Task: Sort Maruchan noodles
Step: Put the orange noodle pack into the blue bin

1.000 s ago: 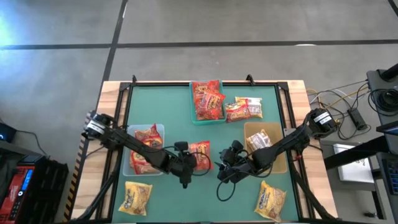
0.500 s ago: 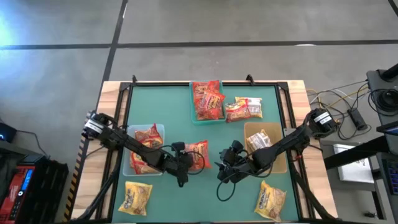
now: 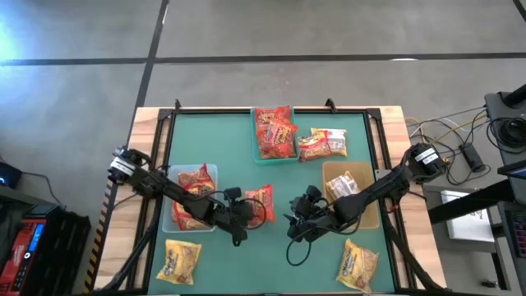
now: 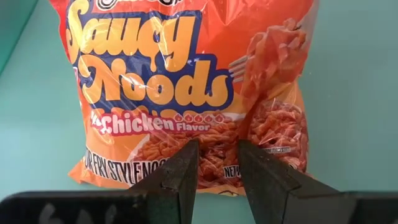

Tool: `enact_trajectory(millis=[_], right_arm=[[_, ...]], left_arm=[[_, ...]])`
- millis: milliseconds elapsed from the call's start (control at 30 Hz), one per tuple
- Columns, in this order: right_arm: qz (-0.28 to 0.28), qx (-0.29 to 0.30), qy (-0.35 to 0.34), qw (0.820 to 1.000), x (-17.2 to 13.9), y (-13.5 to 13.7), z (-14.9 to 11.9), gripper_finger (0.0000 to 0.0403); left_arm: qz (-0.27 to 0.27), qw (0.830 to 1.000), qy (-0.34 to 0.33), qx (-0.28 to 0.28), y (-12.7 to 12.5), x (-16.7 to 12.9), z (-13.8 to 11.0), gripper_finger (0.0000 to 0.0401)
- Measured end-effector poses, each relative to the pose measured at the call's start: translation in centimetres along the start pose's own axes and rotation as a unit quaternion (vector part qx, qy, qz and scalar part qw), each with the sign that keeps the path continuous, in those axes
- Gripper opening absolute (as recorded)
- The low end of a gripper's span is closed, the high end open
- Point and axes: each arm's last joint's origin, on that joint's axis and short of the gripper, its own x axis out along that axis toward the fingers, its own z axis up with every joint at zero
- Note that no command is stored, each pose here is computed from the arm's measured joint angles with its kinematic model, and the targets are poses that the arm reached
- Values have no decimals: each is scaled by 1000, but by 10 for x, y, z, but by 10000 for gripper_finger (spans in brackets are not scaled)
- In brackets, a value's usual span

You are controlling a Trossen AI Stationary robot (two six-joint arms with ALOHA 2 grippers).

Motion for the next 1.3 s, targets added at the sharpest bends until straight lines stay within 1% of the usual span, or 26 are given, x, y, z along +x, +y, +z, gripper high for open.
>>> enact_trajectory(millis=[167,433,500,633,800,900,967,1000,1067,1133,1200,1300], right_arm=[[2,5,-5,1000,0,0,1,231],[36,51,-40,997,1,6,11,231],[48,78,-50,995,1,8,14,231],[69,158,-76,982,2,10,23,231],[86,190,-102,973,4,9,33,231],[98,204,-113,968,3,10,37,231],[106,209,-107,966,4,10,37,231],[104,221,-101,964,5,9,37,231],[93,265,-84,956,8,4,36,231],[73,293,-63,951,12,-2,34,231],[64,323,-35,944,17,-9,33,233],[70,362,21,929,25,-19,35,246]], left_arm=[[-6,1000,4,-9,0,0,0,102],[-9,1000,5,-12,0,0,-2,102],[-10,1000,5,-13,-1,0,-2,102],[-10,1000,6,-25,-1,0,-2,102],[-10,999,6,-48,-1,0,-2,102],[-7,999,4,-52,-1,0,-2,102],[-6,999,3,-52,-1,0,-2,102],[-6,999,3,-52,-1,0,-2,102],[-6,999,3,-52,-1,0,-2,102],[-6,999,3,-52,-1,0,-2,102],[-5,999,2,-52,-1,0,-2,102],[-4,999,1,-52,-1,0,-2,102]])
